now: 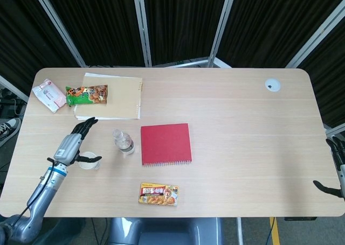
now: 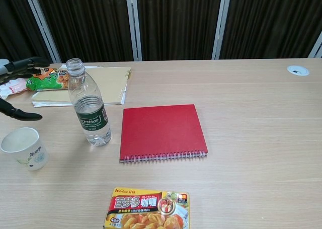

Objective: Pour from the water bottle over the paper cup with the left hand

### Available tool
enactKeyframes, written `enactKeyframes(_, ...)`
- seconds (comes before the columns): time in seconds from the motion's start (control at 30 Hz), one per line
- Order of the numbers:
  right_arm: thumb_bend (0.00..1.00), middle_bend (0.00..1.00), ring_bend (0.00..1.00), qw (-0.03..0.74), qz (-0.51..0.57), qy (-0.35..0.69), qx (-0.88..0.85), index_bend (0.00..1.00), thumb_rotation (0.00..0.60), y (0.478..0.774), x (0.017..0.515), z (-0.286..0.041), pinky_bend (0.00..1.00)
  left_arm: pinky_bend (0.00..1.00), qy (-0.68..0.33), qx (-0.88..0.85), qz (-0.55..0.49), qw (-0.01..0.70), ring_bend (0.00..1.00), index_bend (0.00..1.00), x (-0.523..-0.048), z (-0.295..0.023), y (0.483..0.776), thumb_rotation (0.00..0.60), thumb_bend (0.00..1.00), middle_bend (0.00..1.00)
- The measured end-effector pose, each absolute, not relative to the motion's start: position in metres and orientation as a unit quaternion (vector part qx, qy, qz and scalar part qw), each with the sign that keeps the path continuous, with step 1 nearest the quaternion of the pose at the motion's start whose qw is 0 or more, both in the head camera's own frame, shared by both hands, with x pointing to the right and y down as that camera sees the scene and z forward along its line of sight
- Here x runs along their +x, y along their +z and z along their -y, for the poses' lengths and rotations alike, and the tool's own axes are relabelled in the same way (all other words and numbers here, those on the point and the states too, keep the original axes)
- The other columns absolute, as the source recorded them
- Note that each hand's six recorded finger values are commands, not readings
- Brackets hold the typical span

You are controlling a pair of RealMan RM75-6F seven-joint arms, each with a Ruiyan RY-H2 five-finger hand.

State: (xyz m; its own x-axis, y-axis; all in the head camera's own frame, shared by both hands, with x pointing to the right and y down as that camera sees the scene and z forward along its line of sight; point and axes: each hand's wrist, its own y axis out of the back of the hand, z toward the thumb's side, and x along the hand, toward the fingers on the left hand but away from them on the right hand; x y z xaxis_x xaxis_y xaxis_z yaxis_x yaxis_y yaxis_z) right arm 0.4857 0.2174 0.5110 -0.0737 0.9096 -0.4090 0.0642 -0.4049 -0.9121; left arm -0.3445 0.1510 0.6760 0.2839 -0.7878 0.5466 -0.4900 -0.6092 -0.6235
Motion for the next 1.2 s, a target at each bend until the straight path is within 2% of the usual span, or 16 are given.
enactKeyframes(0.73, 0.00, 0.00, 0.00, 0.346, 0.410, 0.623, -0.569, 0.00, 0.600, 0.522, 0.494, -0.215, 0.00, 0.00, -0.383, -0.825, -0.413, 0.043, 0.00, 0.00, -0.284, -0.137, 0.743, 0.600, 0.00, 0.00)
enactKeyframes(1.2, 0.00, 0.00, 0.00, 0.341, 0.403, 0.634, -0.566, 0.00, 0.600, 0.530, 0.498, -0.216, 0.00, 0.00, -0.362, -0.835, -0.412, -0.052, 0.00, 0.00, -0.265, -0.137, 0.767, 0.600, 0.00, 0.00)
